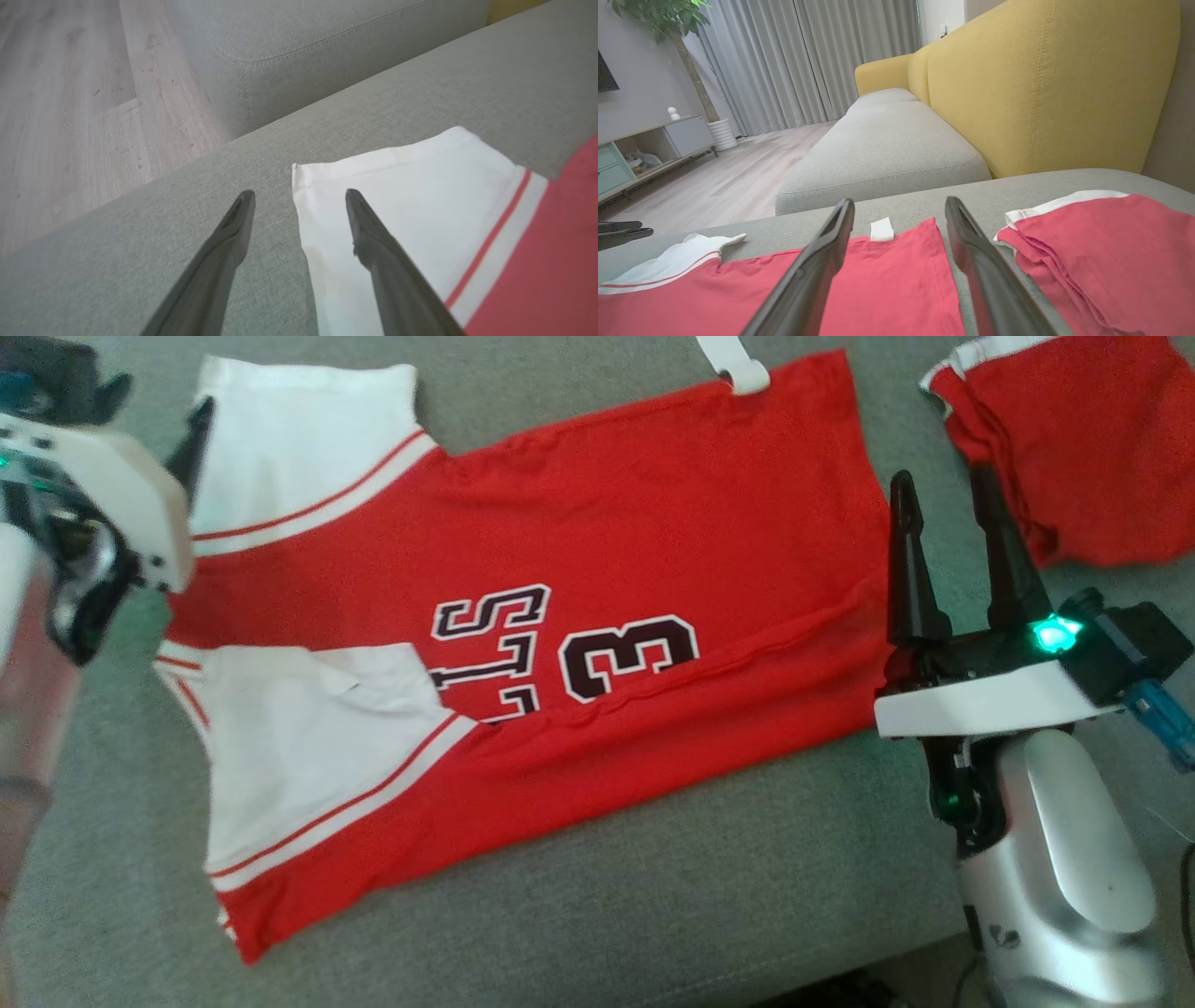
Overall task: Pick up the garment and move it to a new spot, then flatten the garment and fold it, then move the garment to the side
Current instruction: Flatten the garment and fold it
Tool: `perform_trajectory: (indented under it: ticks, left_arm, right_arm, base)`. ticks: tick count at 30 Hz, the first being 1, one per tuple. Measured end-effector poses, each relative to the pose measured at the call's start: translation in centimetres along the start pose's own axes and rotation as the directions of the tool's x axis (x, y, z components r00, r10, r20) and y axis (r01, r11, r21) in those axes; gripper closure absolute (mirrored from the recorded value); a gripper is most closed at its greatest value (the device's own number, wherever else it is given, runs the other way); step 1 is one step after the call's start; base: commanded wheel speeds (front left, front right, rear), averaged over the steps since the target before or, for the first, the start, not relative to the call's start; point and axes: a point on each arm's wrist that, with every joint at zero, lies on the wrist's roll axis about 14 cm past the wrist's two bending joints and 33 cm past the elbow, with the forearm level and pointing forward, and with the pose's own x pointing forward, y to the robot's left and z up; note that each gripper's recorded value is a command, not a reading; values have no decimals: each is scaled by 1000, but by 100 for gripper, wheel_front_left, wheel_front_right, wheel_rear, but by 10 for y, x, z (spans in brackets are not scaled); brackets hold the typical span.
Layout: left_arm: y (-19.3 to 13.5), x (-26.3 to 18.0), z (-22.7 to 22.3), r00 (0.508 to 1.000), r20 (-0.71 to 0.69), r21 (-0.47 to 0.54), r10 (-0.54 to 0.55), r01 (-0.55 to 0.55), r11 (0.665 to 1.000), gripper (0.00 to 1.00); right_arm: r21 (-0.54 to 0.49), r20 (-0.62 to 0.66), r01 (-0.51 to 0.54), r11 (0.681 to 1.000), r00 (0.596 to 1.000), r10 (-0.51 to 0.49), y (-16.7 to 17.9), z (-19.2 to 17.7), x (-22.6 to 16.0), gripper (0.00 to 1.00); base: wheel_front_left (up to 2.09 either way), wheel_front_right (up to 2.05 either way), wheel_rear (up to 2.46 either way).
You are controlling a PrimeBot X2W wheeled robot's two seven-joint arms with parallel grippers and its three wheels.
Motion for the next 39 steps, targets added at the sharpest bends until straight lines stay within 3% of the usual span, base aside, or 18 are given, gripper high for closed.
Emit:
perform_trajectory:
  ticks: [19,20,21,22,30,39]
  left_arm:
    - [4,61,-26,990,-131,-78,-45,35,996,0]
    - [1,62,-28,987,-148,-97,-57,43,994,7]
    - [-1,62,-29,985,-157,-112,-68,50,992,59]
    - [-4,61,-29,983,-165,-124,-80,60,990,100]
    - [-9,45,-17,991,-102,-114,-92,80,990,100]
    - [-18,-1,39,977,193,-45,-88,99,994,100]
  right_arm:
    - [-25,-49,71,997,996,-72,-28,-19,0,0]
    - [-26,-51,72,997,996,-74,-29,-19,0,0]
    - [-26,-51,73,997,996,-74,-29,-19,0,0]
    - [-26,-51,74,997,996,-75,-30,-19,0,0]
    - [-55,-42,90,994,995,-92,-36,-15,-1,0]
    - [-135,-77,54,989,995,-65,-29,-19,15,0]
  base:
    - [0,0,0]
    - [0,0,0]
    - [0,0,0]
    - [0,0,0]
    - [0,0,0]
    - [0,0,0]
